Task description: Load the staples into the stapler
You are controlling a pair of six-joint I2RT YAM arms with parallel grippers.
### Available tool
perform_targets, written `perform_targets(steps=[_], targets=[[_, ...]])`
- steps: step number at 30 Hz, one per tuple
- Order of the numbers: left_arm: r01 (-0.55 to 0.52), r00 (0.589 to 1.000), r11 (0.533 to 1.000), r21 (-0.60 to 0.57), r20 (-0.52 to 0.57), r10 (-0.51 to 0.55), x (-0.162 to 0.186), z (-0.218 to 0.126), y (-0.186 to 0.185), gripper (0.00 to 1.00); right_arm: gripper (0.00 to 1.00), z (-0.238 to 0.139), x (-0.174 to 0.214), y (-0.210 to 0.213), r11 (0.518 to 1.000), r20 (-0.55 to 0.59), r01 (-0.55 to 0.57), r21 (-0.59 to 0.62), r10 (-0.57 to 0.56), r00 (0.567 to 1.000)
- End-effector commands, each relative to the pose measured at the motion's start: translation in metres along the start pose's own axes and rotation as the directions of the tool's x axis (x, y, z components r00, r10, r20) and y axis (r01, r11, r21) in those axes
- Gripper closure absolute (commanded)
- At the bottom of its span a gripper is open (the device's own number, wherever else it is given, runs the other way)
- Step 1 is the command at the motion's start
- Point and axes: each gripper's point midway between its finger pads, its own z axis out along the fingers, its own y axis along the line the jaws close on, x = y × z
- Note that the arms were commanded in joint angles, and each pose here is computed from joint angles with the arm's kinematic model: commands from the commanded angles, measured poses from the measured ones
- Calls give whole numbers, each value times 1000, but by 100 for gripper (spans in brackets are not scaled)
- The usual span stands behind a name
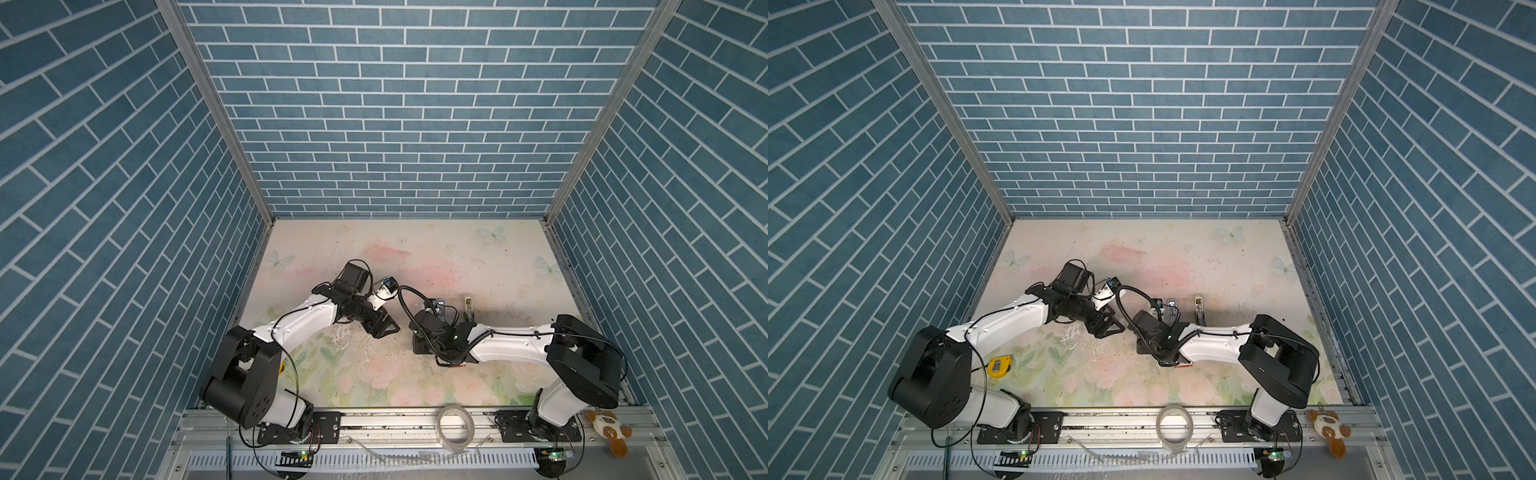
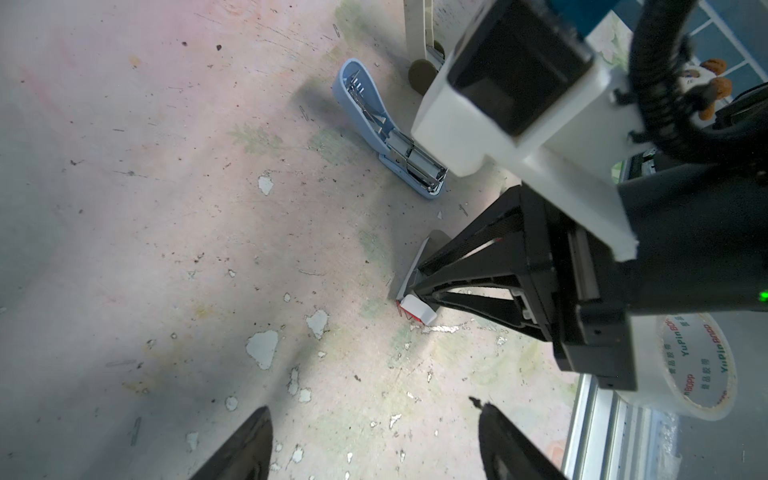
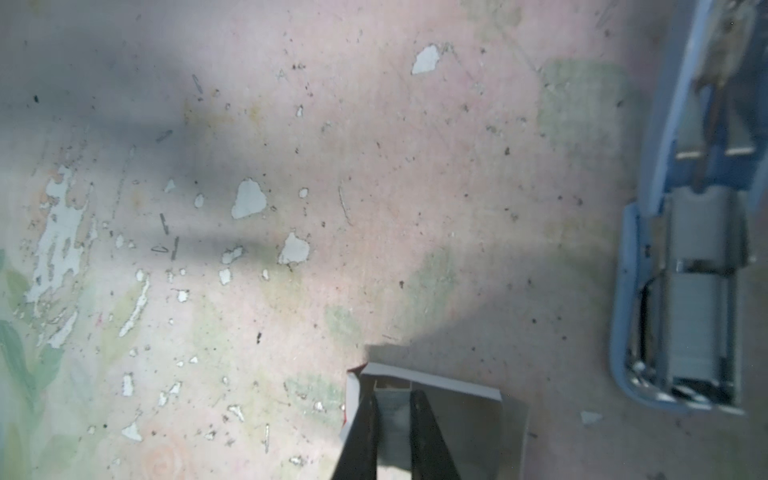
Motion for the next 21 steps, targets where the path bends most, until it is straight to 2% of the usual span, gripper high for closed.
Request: perform_targets(steps=[1,6,13,21], targets=[[6,1000,1000,-19,8,-5,-6,0,4,21,89,-7,-6,-7,1000,39,-19,11,18,999],[0,1000,1000,-12,8,0,-5,-2,1,21,90,-11,-6,-12,1000,42,-1,29,0,999],[-46,998,998,-41,40,48,-25,-26,5,21,90,-15,-17,-10,998,68,50,25,-51,996],[82,989,990,-111,131,-68,-39,-73,43,20,90,-23,-44,-13,997,100,71,6,-71,992]])
